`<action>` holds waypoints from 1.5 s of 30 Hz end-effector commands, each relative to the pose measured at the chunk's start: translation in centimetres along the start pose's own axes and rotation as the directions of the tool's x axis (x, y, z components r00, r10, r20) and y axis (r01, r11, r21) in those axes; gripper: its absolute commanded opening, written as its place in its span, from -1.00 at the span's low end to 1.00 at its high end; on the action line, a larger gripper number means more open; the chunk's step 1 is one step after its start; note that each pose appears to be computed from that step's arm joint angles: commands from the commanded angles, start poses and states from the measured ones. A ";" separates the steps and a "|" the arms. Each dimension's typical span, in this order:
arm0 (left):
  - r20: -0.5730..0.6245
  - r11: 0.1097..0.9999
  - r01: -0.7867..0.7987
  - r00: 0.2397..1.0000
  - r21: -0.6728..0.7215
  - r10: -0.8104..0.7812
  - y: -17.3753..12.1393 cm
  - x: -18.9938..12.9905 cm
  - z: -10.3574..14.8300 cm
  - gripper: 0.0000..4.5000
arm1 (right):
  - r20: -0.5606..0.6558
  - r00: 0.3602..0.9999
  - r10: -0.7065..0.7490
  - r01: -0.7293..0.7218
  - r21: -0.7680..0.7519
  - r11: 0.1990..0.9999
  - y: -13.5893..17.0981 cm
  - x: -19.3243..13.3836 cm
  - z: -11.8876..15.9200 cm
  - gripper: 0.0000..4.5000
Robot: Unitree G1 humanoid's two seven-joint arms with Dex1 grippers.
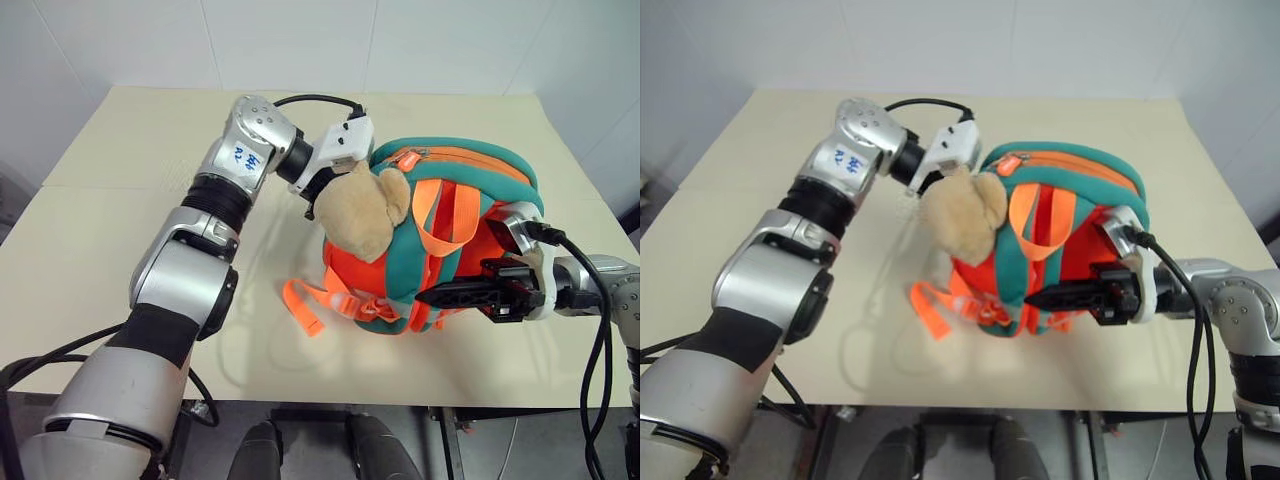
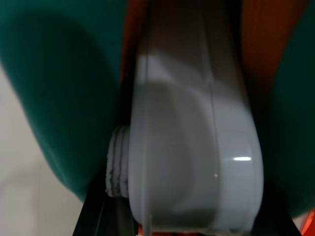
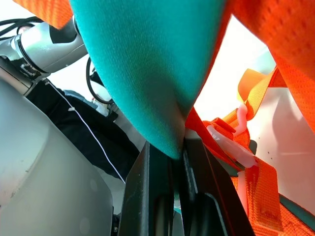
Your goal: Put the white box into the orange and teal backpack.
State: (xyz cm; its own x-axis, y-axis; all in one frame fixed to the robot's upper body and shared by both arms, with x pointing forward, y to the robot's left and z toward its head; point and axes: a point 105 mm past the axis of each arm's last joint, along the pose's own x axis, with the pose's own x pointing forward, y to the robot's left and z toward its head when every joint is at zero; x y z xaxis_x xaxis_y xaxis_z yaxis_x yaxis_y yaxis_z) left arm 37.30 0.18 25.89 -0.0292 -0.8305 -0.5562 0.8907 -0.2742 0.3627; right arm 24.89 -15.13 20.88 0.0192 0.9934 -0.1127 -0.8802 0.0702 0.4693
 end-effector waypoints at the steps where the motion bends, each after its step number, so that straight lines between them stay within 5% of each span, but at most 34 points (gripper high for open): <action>1: 0.082 0.993 0.074 0.993 0.089 -0.082 -0.4 2.4 3.5 -0.37 | -0.014 0.999 0.035 -0.036 -0.040 0.999 0.9 0.7 0.5 -0.99; 5: 0.105 0.994 0.068 0.992 0.089 -0.077 -0.6 2.6 3.0 -0.37 | -0.009 1.000 0.029 -0.029 -0.040 0.999 1.0 0.5 0.5 -0.99; 15: 0.155 0.995 -0.061 0.987 0.078 0.048 0.2 -1.6 1.7 0.89 | -0.002 1.000 0.015 -0.015 -0.032 0.999 0.8 0.3 0.3 -1.00; 28: 0.151 0.985 -0.172 0.974 0.013 0.168 -1.8 -10.8 -1.5 0.89 | 0.000 1.000 0.011 -0.011 -0.024 1.000 0.2 0.2 0.1 -1.00; 36: 0.266 0.989 -0.143 0.953 -0.025 0.144 -4.2 -11.6 -0.1 0.89 | 0.003 1.000 0.006 -0.006 -0.019 1.000 0.0 0.2 -0.1 -1.00; 45: 0.433 0.998 0.065 0.900 -0.018 -0.051 -8.1 -8.6 4.2 0.89 | -0.003 1.000 -0.003 0.003 -0.016 1.000 -0.4 0.2 0.0 -1.00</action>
State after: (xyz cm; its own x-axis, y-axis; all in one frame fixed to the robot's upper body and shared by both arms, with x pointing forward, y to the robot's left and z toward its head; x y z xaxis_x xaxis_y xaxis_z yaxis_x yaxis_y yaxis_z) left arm 30.13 7.95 30.44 -0.1770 -0.9654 -0.1916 0.9204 -0.2314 0.3153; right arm 25.36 -15.09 20.00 0.0349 0.9907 -0.1312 -0.8746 0.0938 0.4756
